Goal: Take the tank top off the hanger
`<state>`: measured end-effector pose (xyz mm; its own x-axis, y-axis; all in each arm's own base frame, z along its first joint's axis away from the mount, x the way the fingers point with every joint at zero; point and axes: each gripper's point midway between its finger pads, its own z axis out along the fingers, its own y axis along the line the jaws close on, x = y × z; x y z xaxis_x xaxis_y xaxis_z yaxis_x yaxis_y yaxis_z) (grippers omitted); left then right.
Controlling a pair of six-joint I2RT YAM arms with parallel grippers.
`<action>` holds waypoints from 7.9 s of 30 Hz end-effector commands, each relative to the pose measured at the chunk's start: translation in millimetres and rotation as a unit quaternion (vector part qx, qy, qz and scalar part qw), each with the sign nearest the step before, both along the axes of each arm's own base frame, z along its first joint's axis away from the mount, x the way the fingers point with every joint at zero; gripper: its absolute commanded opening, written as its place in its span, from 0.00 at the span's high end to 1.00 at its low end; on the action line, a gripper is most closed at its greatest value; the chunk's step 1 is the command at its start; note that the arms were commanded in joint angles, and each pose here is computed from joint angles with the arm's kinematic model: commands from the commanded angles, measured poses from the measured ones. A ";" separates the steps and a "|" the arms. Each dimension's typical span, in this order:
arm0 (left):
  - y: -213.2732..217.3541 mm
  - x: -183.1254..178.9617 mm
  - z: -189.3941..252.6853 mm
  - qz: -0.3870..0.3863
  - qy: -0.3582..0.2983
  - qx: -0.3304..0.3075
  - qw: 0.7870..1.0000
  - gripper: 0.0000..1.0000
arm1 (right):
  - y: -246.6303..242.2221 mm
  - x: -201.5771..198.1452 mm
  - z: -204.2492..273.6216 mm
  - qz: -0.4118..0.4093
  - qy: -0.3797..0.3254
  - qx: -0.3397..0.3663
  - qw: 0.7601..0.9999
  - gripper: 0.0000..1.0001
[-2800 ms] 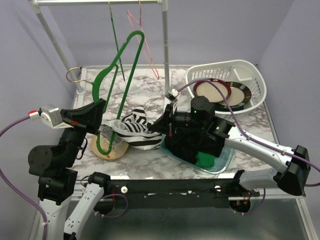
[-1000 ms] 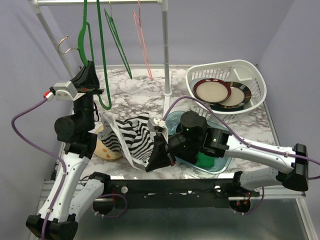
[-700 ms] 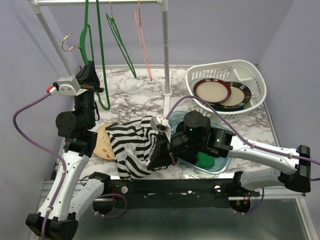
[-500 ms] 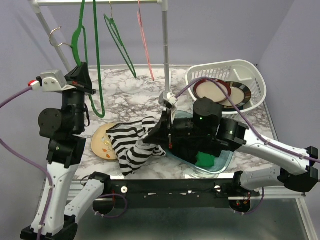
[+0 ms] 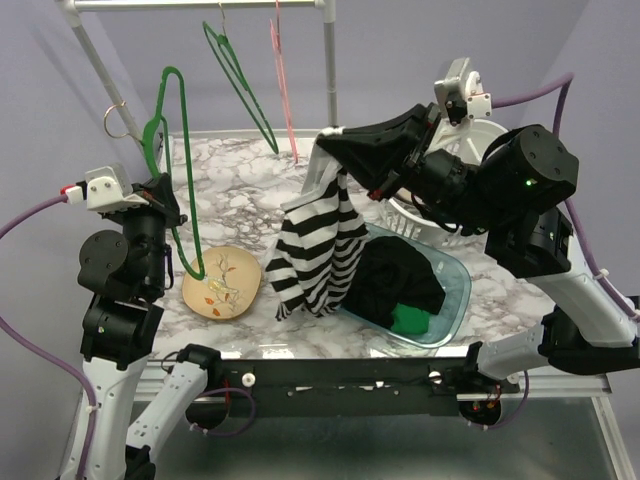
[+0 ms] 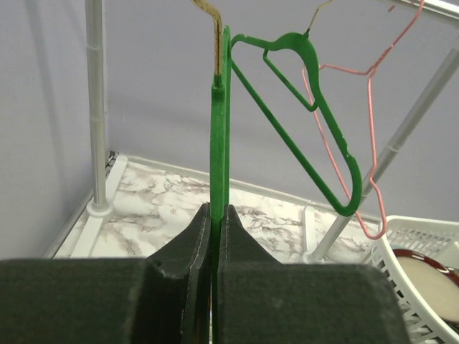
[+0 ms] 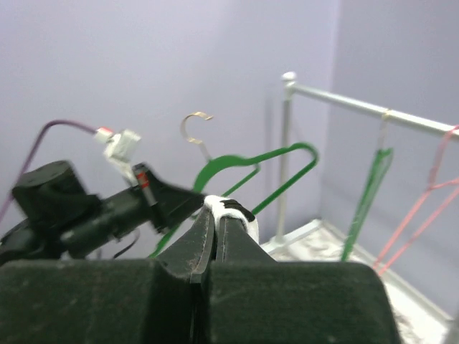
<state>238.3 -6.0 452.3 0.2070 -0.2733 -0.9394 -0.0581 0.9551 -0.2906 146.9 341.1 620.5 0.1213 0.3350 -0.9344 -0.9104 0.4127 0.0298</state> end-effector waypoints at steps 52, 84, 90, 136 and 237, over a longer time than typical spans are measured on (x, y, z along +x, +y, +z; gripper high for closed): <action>-2.7 -9.1 10.1 -0.014 0.000 0.004 1.000 1.00 | -73.8 75.5 -179.1 -0.273 0.134 -0.113 0.946 0.99; -4.2 -1.9 19.6 -0.014 -0.001 0.010 1.000 1.00 | -118.1 66.1 -557.2 -0.356 0.487 -0.234 0.763 0.99; -2.9 -3.0 18.2 -0.011 -0.001 0.010 1.000 1.00 | -118.0 76.4 -526.4 -0.363 0.460 -0.241 0.773 0.75; 7.7 38.9 12.6 0.042 0.086 0.092 0.991 1.00 | -127.8 59.6 -573.7 -0.327 0.435 -0.361 0.758 0.95; -125.1 32.3 -22.4 -0.337 0.103 -0.029 0.935 0.01 | -162.5 31.2 -258.0 -0.223 0.286 -0.035 0.931 0.00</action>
<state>305.4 -97.7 429.3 -0.1813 -0.3135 -0.9321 0.3251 0.8755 -0.3576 172.2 183.5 344.7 -0.3353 0.2823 -0.8988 -0.5035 0.7527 0.4242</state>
